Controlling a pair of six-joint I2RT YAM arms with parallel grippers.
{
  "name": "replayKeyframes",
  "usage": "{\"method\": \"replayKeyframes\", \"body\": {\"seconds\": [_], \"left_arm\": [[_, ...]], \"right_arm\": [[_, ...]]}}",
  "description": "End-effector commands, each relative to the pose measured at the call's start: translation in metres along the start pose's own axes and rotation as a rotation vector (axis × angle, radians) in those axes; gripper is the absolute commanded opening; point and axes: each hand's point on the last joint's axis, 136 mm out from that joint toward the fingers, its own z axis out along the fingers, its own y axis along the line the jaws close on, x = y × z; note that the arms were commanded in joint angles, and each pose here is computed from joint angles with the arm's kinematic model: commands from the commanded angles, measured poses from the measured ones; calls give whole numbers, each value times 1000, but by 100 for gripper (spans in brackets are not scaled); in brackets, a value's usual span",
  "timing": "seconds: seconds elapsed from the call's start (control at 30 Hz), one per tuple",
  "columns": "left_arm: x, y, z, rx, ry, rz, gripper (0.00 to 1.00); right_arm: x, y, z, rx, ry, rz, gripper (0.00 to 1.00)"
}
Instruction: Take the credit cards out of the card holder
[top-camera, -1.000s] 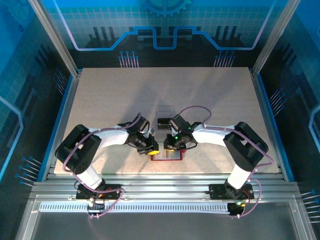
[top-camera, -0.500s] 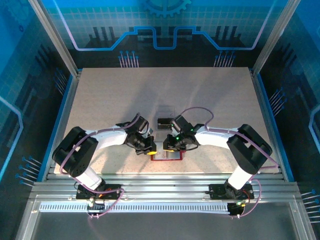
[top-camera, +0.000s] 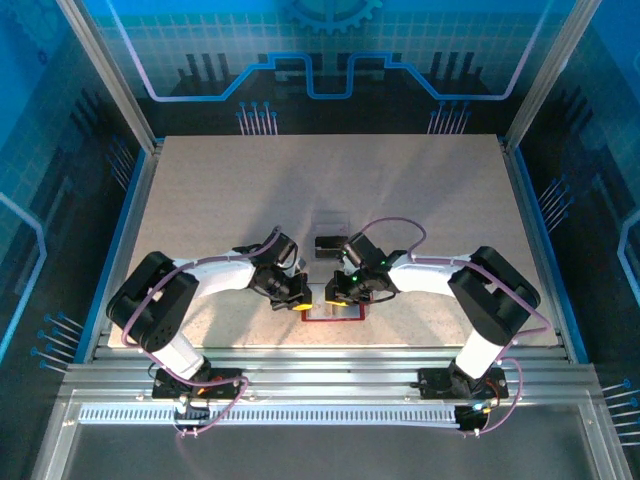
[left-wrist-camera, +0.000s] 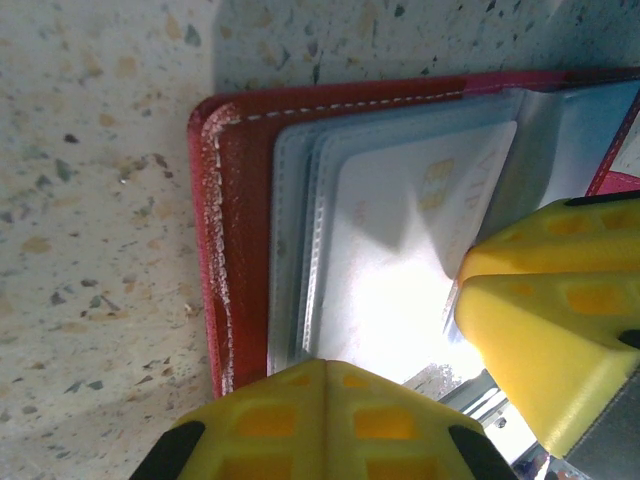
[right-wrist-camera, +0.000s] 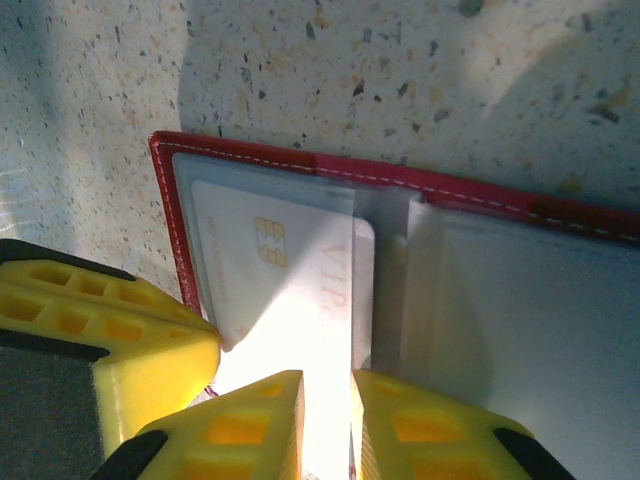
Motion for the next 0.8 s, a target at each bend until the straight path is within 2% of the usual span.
{"method": "replayKeyframes", "body": {"seconds": [0.0, 0.33, 0.77], "left_arm": [[1, 9, 1, -31, 9, -15, 0], [2, 11, 2, -35, 11, -15, 0], [3, 13, 4, -33, 15, -22, 0]], "right_arm": [[9, -7, 9, 11, 37, 14, 19], [3, -18, 1, 109, 19, -4, 19], [-1, -7, -8, 85, -5, -22, 19]]}}
